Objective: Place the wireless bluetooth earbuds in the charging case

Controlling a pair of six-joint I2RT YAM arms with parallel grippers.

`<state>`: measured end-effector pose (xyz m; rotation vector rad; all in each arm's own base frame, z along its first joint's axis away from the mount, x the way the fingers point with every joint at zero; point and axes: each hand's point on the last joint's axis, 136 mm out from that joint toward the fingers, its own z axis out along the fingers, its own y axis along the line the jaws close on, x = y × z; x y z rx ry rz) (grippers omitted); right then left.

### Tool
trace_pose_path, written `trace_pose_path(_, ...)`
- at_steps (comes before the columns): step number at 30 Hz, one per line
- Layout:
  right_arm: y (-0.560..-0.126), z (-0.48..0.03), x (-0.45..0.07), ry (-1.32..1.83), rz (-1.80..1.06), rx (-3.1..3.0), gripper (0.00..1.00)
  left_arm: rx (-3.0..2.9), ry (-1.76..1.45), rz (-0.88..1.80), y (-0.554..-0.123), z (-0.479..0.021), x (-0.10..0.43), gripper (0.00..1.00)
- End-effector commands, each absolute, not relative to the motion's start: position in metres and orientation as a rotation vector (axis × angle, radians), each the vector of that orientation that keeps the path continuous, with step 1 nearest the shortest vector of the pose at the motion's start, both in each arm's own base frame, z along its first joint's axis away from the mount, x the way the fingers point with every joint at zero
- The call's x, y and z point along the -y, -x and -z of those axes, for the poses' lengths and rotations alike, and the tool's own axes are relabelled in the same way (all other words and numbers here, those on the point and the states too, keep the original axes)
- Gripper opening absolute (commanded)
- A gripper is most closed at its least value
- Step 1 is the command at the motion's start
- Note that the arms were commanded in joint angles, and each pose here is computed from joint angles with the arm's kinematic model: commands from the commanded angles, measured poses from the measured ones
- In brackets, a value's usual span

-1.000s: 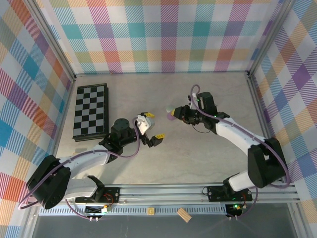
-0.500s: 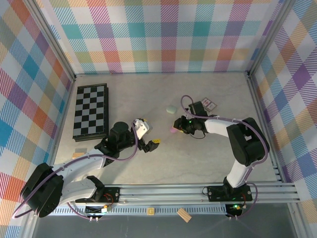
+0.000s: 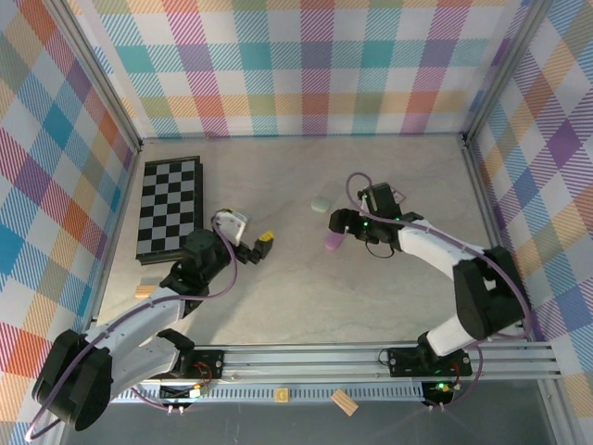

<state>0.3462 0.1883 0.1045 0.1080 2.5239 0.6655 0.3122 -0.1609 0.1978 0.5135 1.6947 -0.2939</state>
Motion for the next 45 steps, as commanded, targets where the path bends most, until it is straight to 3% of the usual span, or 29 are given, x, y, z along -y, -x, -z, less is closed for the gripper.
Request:
trace_pose_path(1,-0.362,-0.135,-0.141,-0.076,-0.407,-2.397,0.90,-1.707,-0.326,0.138,-0.330,-0.200,0.112,1.00)
trace_pose_path(5,-0.378,-0.156,-0.088,-0.062,-0.165,-2.190,1.00,-1.767,-0.181,0.066,-0.341,-0.175,0.072,1.00)
trace_pose_path(9,-0.387,-0.151,-0.049,0.017,0.024,-2.031,0.99,-1.798,-0.082,0.034,-0.349,-0.153,0.047,1.00)
trace_pose_path(15,-0.394,-0.123,-0.008,-0.062,0.067,-1.971,0.99,-1.820,-0.003,0.051,-0.370,-0.126,0.028,1.00)
trace_pose_path(24,-0.398,-0.093,-0.007,-0.064,-0.041,-1.954,0.99,-1.927,0.022,0.060,-0.393,-0.084,0.021,1.00)
trace_pose_path(45,-0.399,-0.093,-0.007,-0.061,-0.043,-1.954,0.99,-1.976,0.058,0.039,-0.402,-0.081,0.016,1.00)
